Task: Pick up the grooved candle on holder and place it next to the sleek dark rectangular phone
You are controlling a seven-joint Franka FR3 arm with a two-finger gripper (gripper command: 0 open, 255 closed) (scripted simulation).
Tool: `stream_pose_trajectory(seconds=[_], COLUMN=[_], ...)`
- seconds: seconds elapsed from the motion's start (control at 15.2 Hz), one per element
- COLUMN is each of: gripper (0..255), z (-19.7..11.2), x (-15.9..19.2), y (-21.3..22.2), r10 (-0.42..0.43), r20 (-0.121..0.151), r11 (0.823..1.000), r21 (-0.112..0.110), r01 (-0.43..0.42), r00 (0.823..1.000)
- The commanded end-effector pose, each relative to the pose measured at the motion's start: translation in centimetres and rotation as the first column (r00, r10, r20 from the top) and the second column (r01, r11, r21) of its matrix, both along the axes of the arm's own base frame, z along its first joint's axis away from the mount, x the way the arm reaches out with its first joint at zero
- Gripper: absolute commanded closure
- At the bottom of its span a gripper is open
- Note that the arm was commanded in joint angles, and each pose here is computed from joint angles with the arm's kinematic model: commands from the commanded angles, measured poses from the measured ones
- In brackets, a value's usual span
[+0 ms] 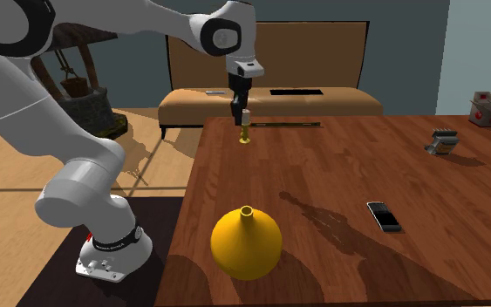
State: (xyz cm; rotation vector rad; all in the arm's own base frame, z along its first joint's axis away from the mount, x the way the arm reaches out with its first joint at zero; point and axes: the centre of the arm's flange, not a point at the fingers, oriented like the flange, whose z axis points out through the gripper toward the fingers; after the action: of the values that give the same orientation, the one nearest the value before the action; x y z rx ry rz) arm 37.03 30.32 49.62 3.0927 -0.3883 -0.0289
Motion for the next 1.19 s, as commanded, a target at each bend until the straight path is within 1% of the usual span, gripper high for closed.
stream_pose_trajectory(seconds=[0.0,0.53,0.59,1.12], gripper=[255,255,255,255], z=[1.1,5.3,5.3,2.6], x=[0.0,0.0,-0.1,8.8], y=[0.0,0.0,0.0,-5.1], r10=[0.000,0.000,0.000,0.000], r20=[0.000,0.000,0.000,0.000], r11=[1.000,1.000,1.000,1.000], r21=[0.000,0.000,0.000,0.000], r01=[0.000,0.000,0.000,0.000], r00=[1.000,1.000,1.000,1.000])
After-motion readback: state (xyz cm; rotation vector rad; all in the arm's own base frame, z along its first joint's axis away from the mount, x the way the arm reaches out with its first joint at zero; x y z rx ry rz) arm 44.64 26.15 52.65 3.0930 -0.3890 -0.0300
